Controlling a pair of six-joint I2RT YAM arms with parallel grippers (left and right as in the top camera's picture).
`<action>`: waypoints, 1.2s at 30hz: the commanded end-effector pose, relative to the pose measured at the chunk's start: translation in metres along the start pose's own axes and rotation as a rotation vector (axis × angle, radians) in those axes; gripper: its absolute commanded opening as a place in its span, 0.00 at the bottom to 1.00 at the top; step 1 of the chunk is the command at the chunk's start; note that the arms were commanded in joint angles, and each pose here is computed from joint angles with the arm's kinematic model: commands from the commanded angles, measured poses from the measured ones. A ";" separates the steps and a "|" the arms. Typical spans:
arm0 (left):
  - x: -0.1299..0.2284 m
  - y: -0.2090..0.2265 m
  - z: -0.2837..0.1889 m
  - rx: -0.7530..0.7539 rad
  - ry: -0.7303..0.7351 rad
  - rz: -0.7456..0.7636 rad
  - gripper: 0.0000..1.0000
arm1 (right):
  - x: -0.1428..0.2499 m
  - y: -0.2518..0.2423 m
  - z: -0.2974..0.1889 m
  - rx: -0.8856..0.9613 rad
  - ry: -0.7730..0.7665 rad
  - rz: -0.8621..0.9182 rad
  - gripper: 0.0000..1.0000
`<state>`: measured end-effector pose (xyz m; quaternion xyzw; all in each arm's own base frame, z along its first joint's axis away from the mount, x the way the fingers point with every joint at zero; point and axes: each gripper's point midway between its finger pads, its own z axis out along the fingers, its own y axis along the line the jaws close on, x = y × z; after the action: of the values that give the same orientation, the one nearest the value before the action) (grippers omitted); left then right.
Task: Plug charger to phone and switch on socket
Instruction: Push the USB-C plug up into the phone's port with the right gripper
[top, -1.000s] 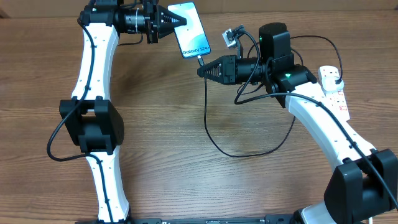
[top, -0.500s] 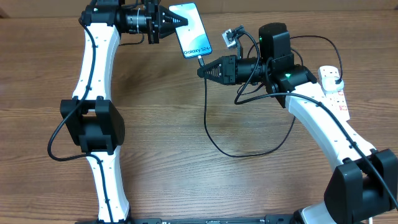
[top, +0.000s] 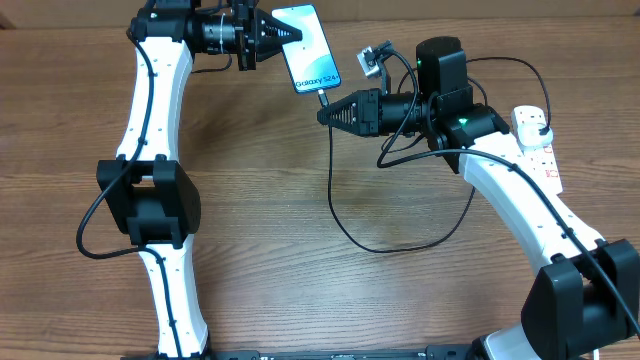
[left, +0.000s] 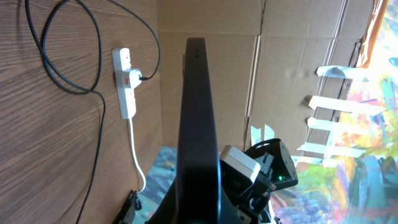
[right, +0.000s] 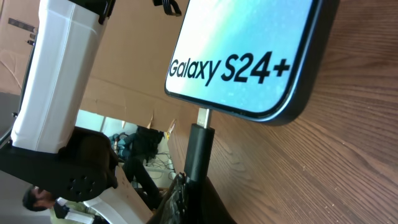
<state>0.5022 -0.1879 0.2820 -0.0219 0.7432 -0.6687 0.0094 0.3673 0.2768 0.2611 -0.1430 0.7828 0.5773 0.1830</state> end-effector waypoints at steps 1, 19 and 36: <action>0.010 -0.013 0.008 0.044 0.051 0.014 0.04 | -0.008 0.011 -0.006 -0.008 -0.022 -0.030 0.04; 0.017 -0.018 0.015 0.075 0.083 0.114 0.04 | -0.014 0.007 -0.013 -0.002 -0.044 -0.015 0.04; 0.033 -0.027 0.033 0.122 0.154 0.133 0.04 | -0.017 0.007 -0.014 0.001 -0.057 -0.025 0.04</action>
<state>0.4929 -0.2007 0.2892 0.0315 0.7292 -0.6832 0.0226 0.3659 0.2740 0.2655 -0.1399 0.7762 0.5900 0.1729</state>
